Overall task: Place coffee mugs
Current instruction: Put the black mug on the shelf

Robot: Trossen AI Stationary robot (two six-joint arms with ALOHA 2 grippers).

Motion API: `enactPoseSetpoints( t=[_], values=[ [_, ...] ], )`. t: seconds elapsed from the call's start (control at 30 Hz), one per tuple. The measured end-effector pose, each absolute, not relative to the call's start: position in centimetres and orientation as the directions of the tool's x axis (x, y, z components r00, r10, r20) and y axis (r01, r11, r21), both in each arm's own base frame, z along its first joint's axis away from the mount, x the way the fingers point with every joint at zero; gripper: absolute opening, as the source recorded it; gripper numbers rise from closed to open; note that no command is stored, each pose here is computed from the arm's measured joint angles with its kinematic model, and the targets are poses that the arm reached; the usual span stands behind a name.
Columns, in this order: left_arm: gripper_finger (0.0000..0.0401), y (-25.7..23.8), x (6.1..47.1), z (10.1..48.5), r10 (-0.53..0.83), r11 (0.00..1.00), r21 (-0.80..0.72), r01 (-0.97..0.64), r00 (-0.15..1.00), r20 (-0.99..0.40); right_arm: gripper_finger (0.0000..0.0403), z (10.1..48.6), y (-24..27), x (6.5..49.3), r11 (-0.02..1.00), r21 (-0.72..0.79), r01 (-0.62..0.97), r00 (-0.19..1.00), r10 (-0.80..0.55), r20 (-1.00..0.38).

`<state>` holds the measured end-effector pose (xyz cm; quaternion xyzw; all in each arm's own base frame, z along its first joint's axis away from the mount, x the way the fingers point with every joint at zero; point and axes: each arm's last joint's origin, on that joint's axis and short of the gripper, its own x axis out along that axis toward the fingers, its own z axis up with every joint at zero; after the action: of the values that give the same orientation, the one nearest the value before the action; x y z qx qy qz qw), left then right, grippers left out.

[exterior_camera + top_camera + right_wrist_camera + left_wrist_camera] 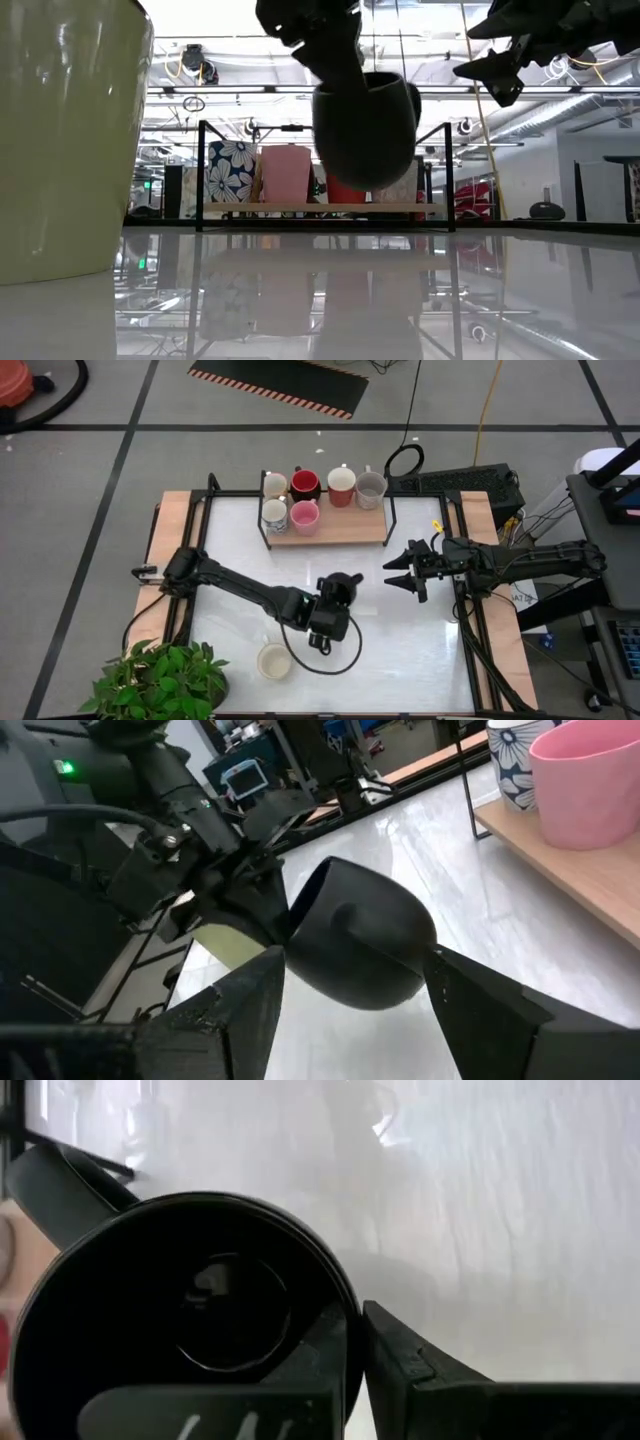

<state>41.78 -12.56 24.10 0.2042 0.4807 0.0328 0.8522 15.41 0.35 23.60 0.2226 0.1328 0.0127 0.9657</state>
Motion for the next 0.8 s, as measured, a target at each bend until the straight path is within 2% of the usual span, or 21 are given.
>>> enactPoseSetpoints(
  t=[0.23, 0.47, 0.63, 0.8],
  values=[
    [0.0017, -10.6, 41.7, 24.7, 0.243, 0.965, 0.261, -0.037, 0.506, -0.827, 0.0231, 23.5, 0.5, 15.5, 0.936, 0.352, 0.024, 0.964, 0.072, -0.256],
    [0.0017, -8.9, 42.5, 25.0, 0.216, 0.970, 0.115, -0.215, 0.536, -0.816, 0.0231, 22.6, 1.4, 16.5, 0.987, 0.156, 0.044, 0.948, 0.008, -0.317],
    [0.0017, -7.2, 43.4, 25.4, 0.234, 0.960, 0.091, -0.266, 0.578, -0.782, 0.0231, 22.0, 2.0, 17.6, 0.994, 0.042, 0.099, 0.943, -0.080, -0.323],
    [0.0017, -4.4, 43.8, 25.6, 0.260, 0.951, 0.100, -0.293, 0.581, -0.771, 0.0231, 21.9, 2.2, 18.5, 0.991, 0.020, 0.129, 0.952, -0.118, -0.283]
  ],
)
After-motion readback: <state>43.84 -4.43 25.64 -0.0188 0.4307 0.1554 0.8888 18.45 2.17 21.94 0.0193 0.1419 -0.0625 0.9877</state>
